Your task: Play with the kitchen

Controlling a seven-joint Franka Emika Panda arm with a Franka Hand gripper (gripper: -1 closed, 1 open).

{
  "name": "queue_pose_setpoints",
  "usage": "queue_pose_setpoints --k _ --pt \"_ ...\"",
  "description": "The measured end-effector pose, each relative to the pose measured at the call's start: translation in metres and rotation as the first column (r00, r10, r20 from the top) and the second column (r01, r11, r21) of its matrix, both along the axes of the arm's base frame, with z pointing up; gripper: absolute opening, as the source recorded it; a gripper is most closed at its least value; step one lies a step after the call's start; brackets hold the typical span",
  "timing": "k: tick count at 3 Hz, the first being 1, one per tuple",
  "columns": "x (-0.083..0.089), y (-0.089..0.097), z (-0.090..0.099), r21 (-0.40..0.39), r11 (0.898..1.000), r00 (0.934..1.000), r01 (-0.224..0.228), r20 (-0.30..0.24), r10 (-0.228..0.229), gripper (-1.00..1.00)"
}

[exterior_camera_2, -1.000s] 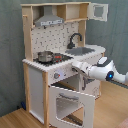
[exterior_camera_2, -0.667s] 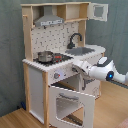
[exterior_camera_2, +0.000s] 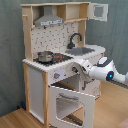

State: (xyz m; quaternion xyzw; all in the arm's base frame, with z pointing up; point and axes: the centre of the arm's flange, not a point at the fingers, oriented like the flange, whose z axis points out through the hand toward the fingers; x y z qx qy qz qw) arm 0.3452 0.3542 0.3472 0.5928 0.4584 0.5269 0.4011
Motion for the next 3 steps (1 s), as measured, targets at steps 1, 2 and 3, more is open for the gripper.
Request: queue_pose_setpoints --k 1,2,3 --pt "-0.001 0.001 0.000 0.075 0.997 1.0000 0.005 -0.001 -0.005 -1.00" --pt "-0.001 0.002 0.000 0.075 0.997 1.0000 0.003 -0.001 -0.003 1.00" --pt "-0.024 0.020 0.003 0.078 0.995 0.9985 -0.054 0.005 0.054 1.00"
